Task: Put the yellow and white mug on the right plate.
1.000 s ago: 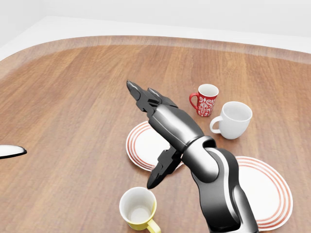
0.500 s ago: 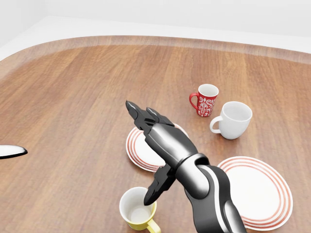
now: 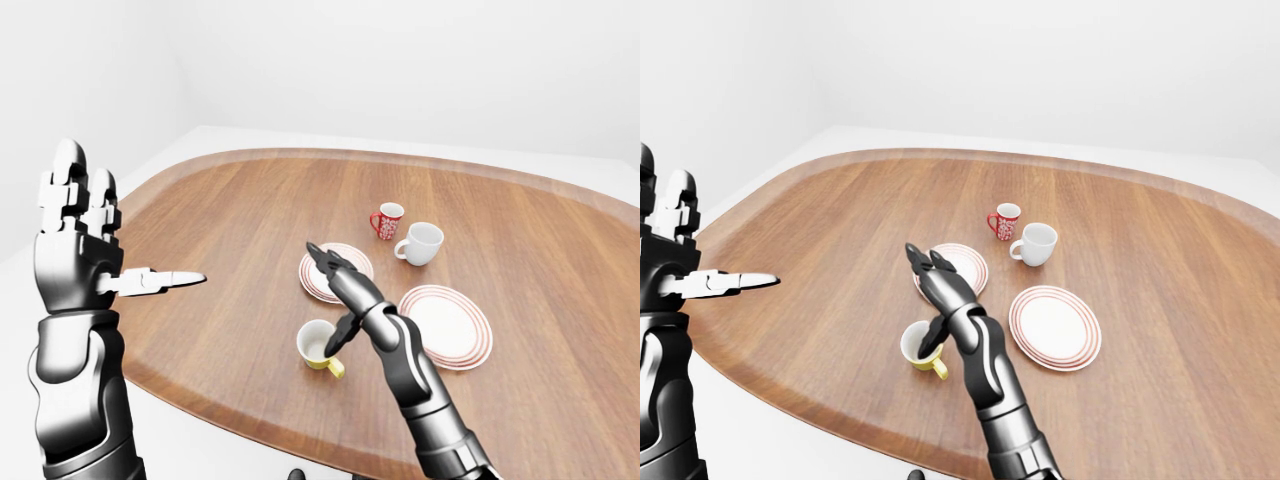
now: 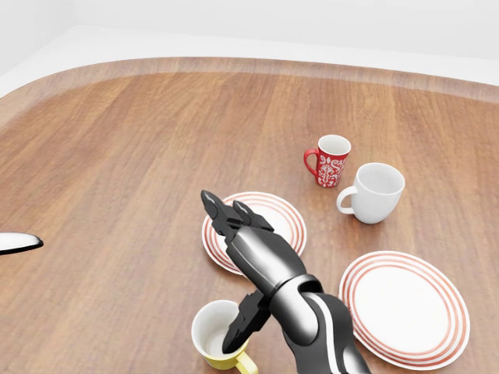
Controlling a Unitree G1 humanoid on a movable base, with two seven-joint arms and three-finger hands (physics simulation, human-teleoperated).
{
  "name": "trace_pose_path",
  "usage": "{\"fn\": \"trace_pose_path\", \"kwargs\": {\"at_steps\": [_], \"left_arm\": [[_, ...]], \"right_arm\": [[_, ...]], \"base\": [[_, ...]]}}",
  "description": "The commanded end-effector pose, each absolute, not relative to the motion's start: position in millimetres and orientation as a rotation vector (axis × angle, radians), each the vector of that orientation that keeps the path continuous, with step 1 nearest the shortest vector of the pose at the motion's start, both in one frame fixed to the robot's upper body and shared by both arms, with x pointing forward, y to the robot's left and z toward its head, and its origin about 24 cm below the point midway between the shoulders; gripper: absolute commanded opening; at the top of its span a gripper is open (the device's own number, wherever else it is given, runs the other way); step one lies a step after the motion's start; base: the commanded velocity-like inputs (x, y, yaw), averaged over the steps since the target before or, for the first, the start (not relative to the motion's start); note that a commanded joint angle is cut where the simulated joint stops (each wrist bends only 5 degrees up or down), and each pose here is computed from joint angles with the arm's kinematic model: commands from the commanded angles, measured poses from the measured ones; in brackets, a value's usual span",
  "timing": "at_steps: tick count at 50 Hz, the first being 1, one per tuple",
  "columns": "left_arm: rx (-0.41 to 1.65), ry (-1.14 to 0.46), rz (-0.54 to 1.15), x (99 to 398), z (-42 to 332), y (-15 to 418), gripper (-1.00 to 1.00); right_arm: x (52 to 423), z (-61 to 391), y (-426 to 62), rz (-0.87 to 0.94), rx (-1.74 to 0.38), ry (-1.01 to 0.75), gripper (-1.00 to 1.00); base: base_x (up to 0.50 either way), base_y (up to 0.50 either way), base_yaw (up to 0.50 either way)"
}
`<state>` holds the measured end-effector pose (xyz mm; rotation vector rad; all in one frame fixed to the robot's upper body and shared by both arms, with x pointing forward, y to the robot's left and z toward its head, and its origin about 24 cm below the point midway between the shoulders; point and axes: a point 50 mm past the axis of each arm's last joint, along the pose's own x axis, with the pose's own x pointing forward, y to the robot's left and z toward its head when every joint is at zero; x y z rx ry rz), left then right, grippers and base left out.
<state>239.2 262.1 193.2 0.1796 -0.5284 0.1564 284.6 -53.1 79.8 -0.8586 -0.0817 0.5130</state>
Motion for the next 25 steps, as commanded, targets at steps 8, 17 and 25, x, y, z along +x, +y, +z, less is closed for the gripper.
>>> {"fn": "trace_pose_path", "kwargs": {"at_steps": [8,17,25], "left_arm": [[0.181,-0.541,0.156,237.6,195.9,262.1,1.0],[0.182,-0.548,0.159,236.9,197.5,262.8,1.0],[0.18,-0.541,0.157,237.6,195.8,262.2,1.0]], "right_arm": [[278.6,52.1,-45.1,0.509,-0.854,-0.012,1.0],[276.2,39.9,-45.0,0.506,-0.857,0.025,1.0],[277.1,33.5,-47.5,0.496,-0.859,0.049,1.0]], "base": [[0.0,0.0,0.0],[0.0,0.0,0.0],[0.0,0.0,0.0]]}}
